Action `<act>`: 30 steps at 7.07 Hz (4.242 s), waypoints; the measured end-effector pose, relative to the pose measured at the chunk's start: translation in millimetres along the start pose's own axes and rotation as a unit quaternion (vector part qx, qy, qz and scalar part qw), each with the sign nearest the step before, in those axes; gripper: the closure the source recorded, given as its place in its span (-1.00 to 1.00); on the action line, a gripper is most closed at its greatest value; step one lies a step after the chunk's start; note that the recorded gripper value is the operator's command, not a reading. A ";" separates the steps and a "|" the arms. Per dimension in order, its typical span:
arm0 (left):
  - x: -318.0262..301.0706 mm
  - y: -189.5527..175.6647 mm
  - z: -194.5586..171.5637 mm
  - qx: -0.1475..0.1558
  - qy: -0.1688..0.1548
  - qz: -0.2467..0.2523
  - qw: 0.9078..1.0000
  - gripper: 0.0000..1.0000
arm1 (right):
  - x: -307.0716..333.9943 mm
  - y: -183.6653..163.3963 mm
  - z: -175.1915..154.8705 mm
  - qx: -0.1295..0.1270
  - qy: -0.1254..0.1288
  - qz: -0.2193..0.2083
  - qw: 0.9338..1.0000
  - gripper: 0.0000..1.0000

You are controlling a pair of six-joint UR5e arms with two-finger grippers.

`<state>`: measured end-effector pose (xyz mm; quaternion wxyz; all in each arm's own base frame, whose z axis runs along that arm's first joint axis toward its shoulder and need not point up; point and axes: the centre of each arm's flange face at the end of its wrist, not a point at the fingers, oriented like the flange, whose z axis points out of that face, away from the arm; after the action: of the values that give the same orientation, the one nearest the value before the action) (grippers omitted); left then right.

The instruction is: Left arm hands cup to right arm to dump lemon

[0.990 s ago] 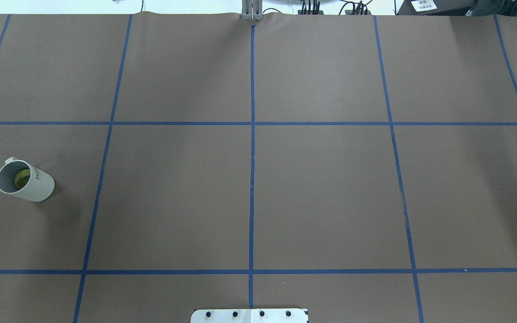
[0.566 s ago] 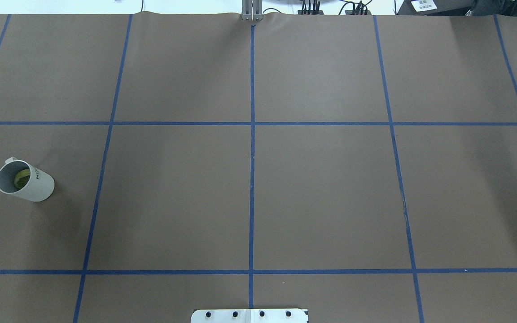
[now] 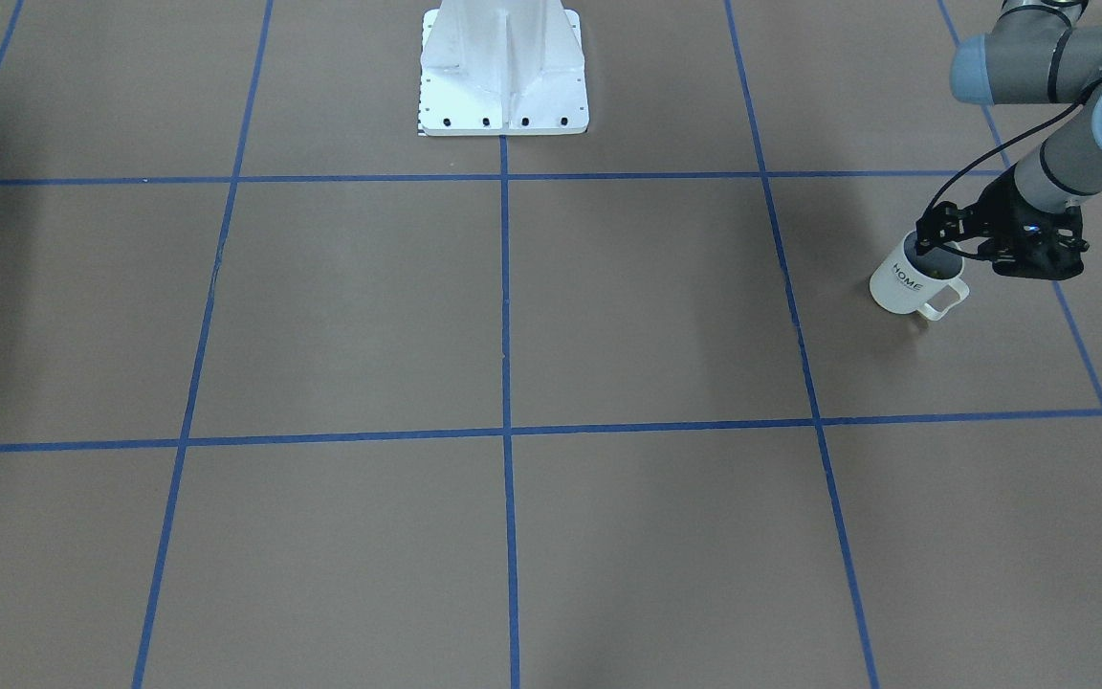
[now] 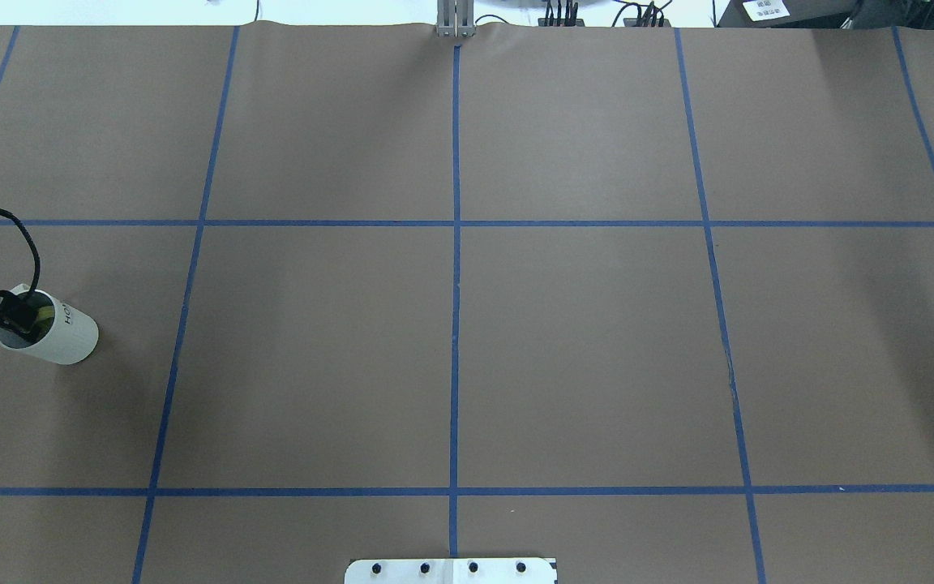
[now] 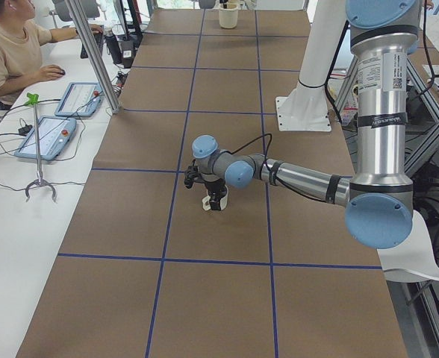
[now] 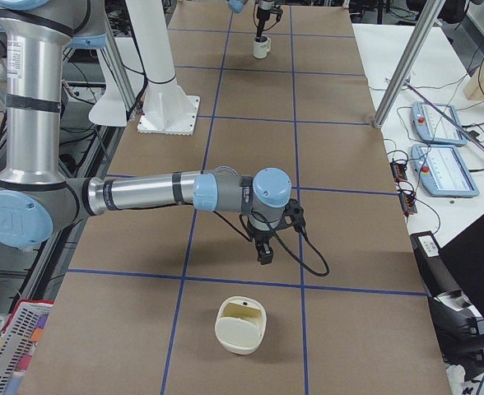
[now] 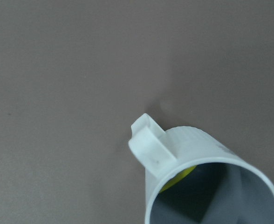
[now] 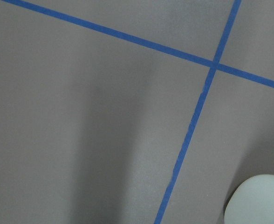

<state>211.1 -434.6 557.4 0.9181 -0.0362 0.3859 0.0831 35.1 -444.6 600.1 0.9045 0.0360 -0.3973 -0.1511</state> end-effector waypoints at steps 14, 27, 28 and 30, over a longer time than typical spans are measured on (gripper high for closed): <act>437.0 -39.6 -175.3 -0.008 0.104 -0.250 0.963 1.00 | -126.9 -62.2 -13.5 0.179 -0.091 -0.044 0.979 -0.98; 587.7 -123.4 -181.4 0.027 0.059 -0.401 0.914 1.00 | -568.0 -45.8 150.9 0.525 -0.072 -0.068 0.845 -0.98; 589.9 -120.9 -181.4 0.020 0.059 -0.401 0.914 1.00 | -576.0 -47.7 155.4 0.529 -0.070 -0.065 0.843 -0.98; 594.1 -116.0 -176.9 0.010 0.058 -0.398 0.915 1.00 | -598.5 -63.2 164.8 0.543 -0.064 -0.057 0.835 -0.98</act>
<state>516.7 -497.8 9.5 0.8514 -0.1820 0.3929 -0.2959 -482.8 -315.0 277.1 0.7021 0.5340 -0.4697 0.0356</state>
